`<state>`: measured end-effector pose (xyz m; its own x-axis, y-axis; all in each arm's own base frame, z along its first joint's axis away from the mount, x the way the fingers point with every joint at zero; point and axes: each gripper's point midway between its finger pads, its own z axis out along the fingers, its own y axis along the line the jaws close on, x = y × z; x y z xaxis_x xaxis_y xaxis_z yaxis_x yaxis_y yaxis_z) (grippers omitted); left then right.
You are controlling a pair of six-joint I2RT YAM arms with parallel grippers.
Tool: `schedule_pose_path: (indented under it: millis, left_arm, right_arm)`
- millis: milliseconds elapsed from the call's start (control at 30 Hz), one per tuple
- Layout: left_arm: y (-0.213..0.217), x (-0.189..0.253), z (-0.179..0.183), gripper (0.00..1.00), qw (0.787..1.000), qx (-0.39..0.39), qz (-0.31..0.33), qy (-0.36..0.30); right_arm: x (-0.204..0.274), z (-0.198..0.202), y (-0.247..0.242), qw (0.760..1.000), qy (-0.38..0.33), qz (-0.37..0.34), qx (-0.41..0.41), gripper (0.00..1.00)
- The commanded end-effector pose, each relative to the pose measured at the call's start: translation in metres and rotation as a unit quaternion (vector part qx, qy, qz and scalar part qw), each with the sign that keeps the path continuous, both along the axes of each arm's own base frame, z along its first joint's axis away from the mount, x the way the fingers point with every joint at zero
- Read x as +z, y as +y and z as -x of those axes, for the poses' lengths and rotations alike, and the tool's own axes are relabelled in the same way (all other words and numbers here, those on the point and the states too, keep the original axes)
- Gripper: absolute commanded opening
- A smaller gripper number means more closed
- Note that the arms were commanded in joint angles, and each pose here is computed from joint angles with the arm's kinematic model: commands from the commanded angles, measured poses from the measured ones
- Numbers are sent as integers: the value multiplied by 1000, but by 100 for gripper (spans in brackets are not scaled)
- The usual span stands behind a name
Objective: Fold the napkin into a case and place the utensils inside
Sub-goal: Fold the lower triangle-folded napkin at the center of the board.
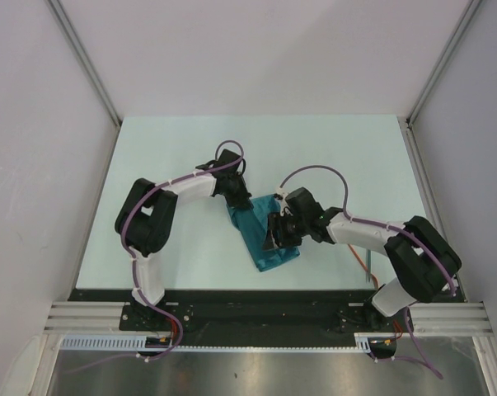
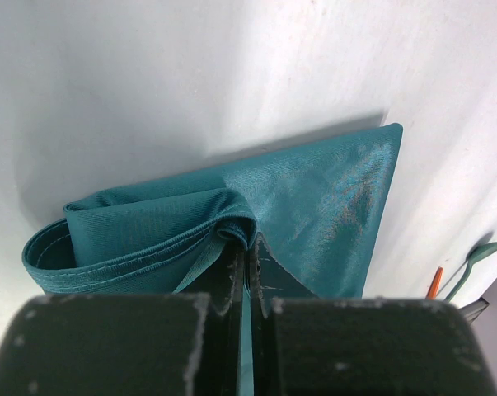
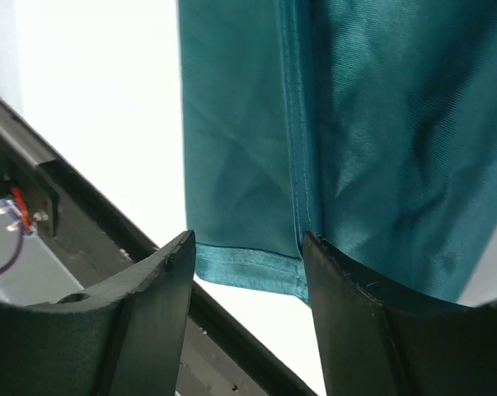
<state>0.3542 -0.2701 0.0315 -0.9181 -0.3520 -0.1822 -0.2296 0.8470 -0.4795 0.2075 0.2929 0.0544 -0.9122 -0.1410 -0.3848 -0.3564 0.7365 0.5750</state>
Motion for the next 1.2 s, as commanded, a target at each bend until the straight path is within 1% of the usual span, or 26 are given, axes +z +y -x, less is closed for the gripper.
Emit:
schedule_pose_path:
  millis: [0,133,300,433,467,533,567,633,667,733,767,867,1033,1100,1167]
  left_arm:
    - [-9,17,-11,0,1000,-4,14,-26]
    - [-8,20,-5,0,999,-20,13,-27]
    - [-3,21,2,0,999,-26,8,-30]
    - [-3,21,3,1,999,-30,8,-31]
    - [-3,21,3,1,999,-30,6,-30]
    - [-4,22,2,2,999,-31,7,-32]
    - [-4,23,1,2,999,-30,8,-35]
    - [-5,26,0,5,999,-30,11,-38]
    - [-5,26,-1,5,999,-31,10,-38]
    - [-7,26,-1,8,999,-31,16,-39]
    - [-9,26,-3,8,999,-31,19,-40]
    - [-13,25,-5,8,998,-30,27,-39]
    - [-18,23,-8,8,998,-28,36,-38]
    - [-18,22,-9,8,998,-26,35,-38]
    - [-17,21,-7,11,998,-27,33,-36]
  right_arm:
    - [-3,-13,-6,999,-29,36,0,61]
    - [-9,-17,-12,998,-34,54,2,62]
    - [-12,-14,-7,999,-26,46,12,63]
    - [-14,-9,3,999,-15,27,17,59]
    - [-12,-5,7,1000,-10,20,22,52]
    - [-12,-2,11,1000,-2,7,19,42]
    - [-10,1,14,1000,3,-4,21,35]
    - [-7,2,20,999,2,-24,21,29]
    - [-9,6,20,999,16,-30,19,23]
    - [-17,9,20,999,31,-29,14,17]
    - [-18,9,22,999,36,-36,13,10]
    - [-24,10,24,998,44,-42,9,1]
    - [-22,5,21,998,46,-52,-14,0]
    - [-23,3,16,998,44,-45,-26,0]
    - [-19,0,11,998,42,-44,-34,0]
